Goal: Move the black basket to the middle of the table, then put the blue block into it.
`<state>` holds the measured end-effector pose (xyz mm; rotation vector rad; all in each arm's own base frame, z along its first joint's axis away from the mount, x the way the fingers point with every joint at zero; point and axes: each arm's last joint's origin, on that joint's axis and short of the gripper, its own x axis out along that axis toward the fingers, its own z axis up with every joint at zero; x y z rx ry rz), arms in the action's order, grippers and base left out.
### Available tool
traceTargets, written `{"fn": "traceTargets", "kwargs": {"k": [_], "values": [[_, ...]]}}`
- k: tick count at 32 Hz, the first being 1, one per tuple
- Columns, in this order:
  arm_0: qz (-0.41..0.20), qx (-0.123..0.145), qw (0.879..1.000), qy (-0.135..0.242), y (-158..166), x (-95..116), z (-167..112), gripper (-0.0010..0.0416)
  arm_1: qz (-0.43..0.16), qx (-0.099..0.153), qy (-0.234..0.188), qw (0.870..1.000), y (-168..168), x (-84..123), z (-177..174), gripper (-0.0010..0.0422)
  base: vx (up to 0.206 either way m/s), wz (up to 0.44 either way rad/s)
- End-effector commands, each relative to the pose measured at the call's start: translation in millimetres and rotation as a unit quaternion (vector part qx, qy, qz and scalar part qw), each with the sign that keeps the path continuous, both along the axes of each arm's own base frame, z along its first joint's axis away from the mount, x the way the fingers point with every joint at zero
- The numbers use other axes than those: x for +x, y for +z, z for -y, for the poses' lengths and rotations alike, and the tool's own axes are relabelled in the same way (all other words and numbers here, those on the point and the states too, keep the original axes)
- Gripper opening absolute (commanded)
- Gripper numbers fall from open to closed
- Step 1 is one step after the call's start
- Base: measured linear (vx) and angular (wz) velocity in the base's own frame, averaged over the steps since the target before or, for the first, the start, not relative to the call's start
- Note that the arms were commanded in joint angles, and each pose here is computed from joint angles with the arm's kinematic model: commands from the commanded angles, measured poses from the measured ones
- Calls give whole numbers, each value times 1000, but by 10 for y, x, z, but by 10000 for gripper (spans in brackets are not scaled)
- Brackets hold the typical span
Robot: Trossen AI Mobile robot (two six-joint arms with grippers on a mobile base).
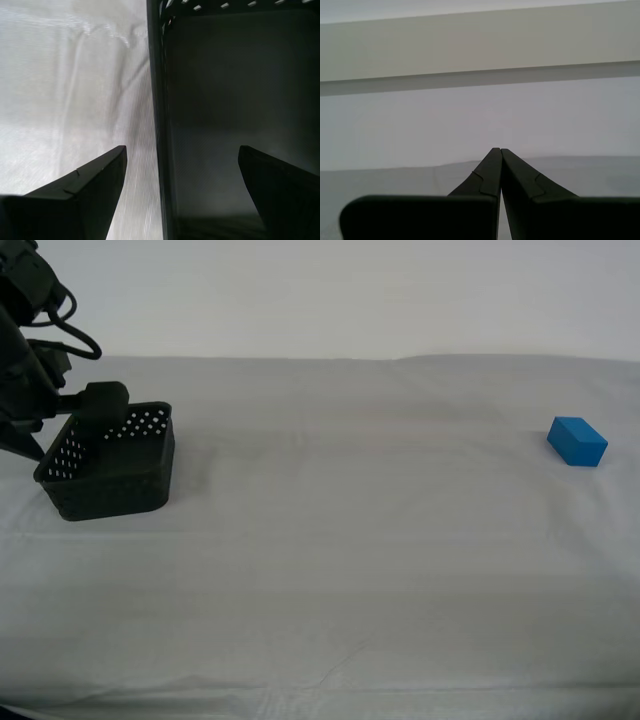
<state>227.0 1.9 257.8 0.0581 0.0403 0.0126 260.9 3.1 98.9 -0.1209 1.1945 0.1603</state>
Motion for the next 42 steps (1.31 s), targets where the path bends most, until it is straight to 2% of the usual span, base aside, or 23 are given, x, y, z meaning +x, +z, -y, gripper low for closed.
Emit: {"fn": "traceTargets", "kwargs": {"k": [1, 11, 15, 23, 26, 29, 32, 33, 34, 42], "values": [[1, 2, 1000, 0, 4, 1, 0, 0, -9, -1, 1, 1000, -105, 21, -2, 281, 0, 0], [1, 2, 1000, 0, 4, 1, 0, 0, -9, 6, 5, 1000, -193, 59, -8, 207, 0, 0], [1, 3, 1000, 0, 4, 1, -1, 1, 7, 0, 19, 1000, -178, 92, -9, 140, 0, 0], [1, 10, 1000, 0, 4, 1, -1, 0, 10, 0, 20, 1000, -178, 94, -8, -4, 0, 0], [1, 11, 1000, 0, 4, 1, -1, 0, 11, -2, 19, 1000, -177, 97, -7, -3, 0, 0], [1, 11, 1000, 0, 4, 1, -1, 1, 12, -25, 14, 1000, -173, 100, 7, -3, 0, 0], [1, 11, 1000, 0, 4, 1, -1, 0, 14, -68, 21, 997, -163, 109, 32, -2, 0, 0], [1, 11, 1000, 0, 4, 1, -1, 0, 17, -100, 22, 995, -141, 137, 53, -2, 0, 0], [1, 11, 1000, 0, 4, 1, -1, 0, 19, -107, 21, 994, -130, 150, 61, -2, 0, 0], [1, 11, 1000, 0, 4, 1, -1, 1, 34, -131, -10, 991, 190, 335, 218, -2, 0, 0]]}}
